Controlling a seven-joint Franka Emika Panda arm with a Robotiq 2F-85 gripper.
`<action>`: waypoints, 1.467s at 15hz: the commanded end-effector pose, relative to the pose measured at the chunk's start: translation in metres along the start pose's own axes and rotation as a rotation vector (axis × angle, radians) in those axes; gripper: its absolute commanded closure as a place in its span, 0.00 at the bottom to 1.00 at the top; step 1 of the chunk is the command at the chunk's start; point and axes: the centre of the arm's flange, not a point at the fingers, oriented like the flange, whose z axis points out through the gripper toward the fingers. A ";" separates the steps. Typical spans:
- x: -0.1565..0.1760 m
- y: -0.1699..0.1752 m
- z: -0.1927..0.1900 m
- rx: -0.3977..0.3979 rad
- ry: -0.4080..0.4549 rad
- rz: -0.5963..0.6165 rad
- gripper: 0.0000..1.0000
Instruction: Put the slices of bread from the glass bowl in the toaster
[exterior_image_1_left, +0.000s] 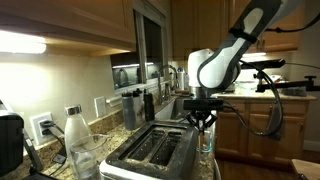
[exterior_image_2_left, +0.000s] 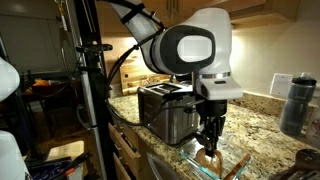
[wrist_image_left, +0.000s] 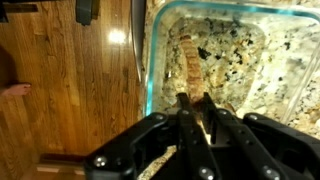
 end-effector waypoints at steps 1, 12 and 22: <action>-0.005 0.002 -0.023 0.018 0.047 0.021 0.90; -0.024 0.005 -0.089 0.099 0.114 0.036 0.90; -0.087 0.027 -0.193 0.121 0.212 0.036 0.90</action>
